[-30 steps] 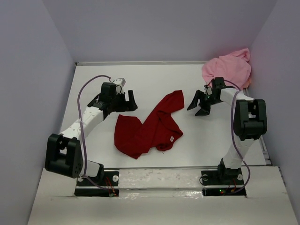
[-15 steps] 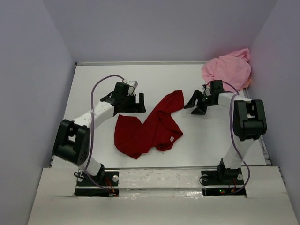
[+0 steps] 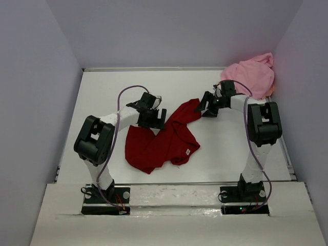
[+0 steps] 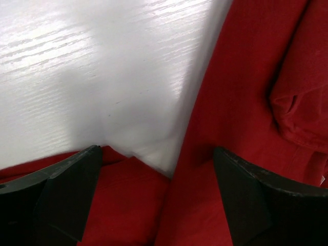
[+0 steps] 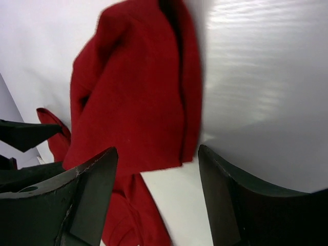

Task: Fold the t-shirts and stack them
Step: Flatten out the tshirt

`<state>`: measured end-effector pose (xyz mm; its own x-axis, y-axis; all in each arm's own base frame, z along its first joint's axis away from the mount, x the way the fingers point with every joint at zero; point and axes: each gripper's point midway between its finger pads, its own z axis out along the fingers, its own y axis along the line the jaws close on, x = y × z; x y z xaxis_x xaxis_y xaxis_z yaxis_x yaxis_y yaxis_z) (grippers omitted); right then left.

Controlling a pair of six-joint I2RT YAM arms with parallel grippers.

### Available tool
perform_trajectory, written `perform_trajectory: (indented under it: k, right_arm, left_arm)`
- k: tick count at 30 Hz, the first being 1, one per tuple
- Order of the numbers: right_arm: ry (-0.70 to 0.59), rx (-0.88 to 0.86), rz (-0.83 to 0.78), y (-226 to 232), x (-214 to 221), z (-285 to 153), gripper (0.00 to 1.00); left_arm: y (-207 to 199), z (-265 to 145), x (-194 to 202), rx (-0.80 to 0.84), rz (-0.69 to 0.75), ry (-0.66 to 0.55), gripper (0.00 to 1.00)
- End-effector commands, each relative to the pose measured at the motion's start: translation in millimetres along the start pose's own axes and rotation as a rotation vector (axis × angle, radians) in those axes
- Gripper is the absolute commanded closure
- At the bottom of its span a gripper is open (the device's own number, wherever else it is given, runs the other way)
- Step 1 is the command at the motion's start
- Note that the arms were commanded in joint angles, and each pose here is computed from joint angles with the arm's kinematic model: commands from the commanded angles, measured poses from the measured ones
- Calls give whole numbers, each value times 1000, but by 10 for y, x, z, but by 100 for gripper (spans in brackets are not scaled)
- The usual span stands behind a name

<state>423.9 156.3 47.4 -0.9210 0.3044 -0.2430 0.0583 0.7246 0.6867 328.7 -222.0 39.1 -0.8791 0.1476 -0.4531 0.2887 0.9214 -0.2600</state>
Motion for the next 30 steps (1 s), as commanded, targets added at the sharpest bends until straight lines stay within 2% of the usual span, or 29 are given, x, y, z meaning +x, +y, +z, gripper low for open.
perform_trajectory:
  k: [1, 3, 7, 8, 12, 16, 19, 26, 30]
  right_arm:
    - [7, 4, -81, 194, 13, 272, 30]
    - [12, 17, -86, 208, 48, 334, 31]
    - [20, 33, -70, 187, 92, 387, 48]
    - [12, 41, -72, 181, 76, 381, 48]
    - [5, 63, -82, 166, 70, 336, 71]
    - [5, 79, -85, 155, 86, 294, 68]
    - [-1, 92, -83, 144, 80, 277, 70]
    - [0, 92, -88, 167, 47, 273, 71]
    - [-1, 86, -96, 189, 23, 276, 70]
  left_arm:
    - [-83, -74, -134, -20, 53, -14, 1]
    - [-96, -67, -101, -24, 64, 3, 1]
    - [-126, -42, -19, -24, 89, 34, 1]
    - [-136, -31, 13, -19, 94, 44, 1]
    - [-209, -43, 68, -2, 123, 56, 1]
    - [-283, -76, 85, 10, 140, 57, 1]
    - [-353, -100, 99, 39, 146, 62, 1]
    - [-640, -259, 112, 197, 156, 84, 1]
    - [-618, -221, 191, 193, 136, 109, 1]
